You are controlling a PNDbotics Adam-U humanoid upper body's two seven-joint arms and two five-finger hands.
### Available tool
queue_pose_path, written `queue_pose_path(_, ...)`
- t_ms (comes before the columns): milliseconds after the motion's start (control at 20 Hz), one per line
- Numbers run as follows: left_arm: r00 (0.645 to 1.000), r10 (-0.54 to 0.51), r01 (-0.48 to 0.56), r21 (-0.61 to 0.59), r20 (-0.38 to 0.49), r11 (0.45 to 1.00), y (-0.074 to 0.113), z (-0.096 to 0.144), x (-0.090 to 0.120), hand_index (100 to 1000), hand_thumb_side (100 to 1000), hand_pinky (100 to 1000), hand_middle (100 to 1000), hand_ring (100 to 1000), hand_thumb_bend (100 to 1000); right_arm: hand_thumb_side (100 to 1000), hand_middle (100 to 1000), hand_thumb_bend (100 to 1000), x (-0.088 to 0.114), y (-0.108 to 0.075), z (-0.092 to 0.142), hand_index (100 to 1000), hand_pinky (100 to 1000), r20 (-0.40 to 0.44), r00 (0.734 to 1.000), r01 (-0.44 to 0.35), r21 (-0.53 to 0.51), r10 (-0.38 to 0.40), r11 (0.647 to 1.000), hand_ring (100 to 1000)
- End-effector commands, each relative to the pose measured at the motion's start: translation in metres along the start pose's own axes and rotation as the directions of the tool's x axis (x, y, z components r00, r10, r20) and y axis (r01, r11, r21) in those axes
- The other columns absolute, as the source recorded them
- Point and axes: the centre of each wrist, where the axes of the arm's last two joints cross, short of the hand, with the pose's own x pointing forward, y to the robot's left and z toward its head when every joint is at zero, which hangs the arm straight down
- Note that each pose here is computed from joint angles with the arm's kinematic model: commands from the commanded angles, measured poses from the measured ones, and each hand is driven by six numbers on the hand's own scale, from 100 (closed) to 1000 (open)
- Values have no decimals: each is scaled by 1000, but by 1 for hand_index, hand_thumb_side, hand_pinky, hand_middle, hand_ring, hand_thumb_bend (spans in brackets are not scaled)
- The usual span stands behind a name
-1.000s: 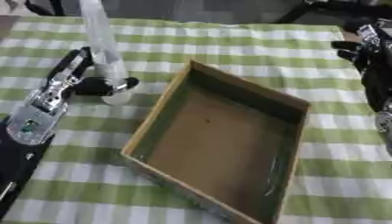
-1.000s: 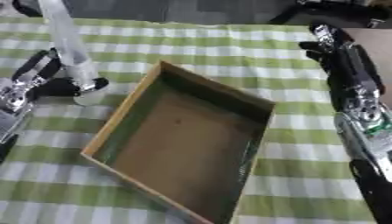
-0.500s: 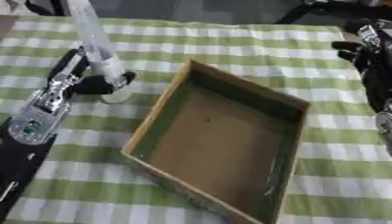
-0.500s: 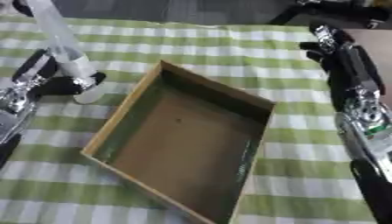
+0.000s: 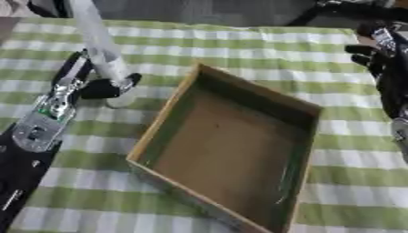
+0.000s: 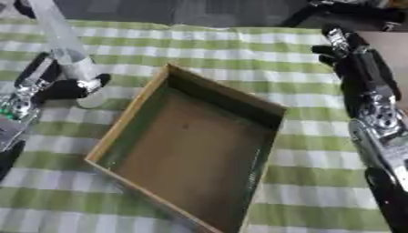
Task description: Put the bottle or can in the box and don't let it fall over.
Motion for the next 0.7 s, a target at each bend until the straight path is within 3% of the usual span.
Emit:
queue_pose_path(50,999,-26,25,38,22,999,11,-3,7,210,100,1000,104,357,273,791,899,100,10,-7,-5,870,900,32,999,-7,-9,7,1000,805)
queue_pose_path(700,997,-37,31,80,65,996,18,-4,20,141,100,1000,100,336,251,786,898,100,9,-7,-4,871,900,31,1000,-5,-10,5,1000,805)
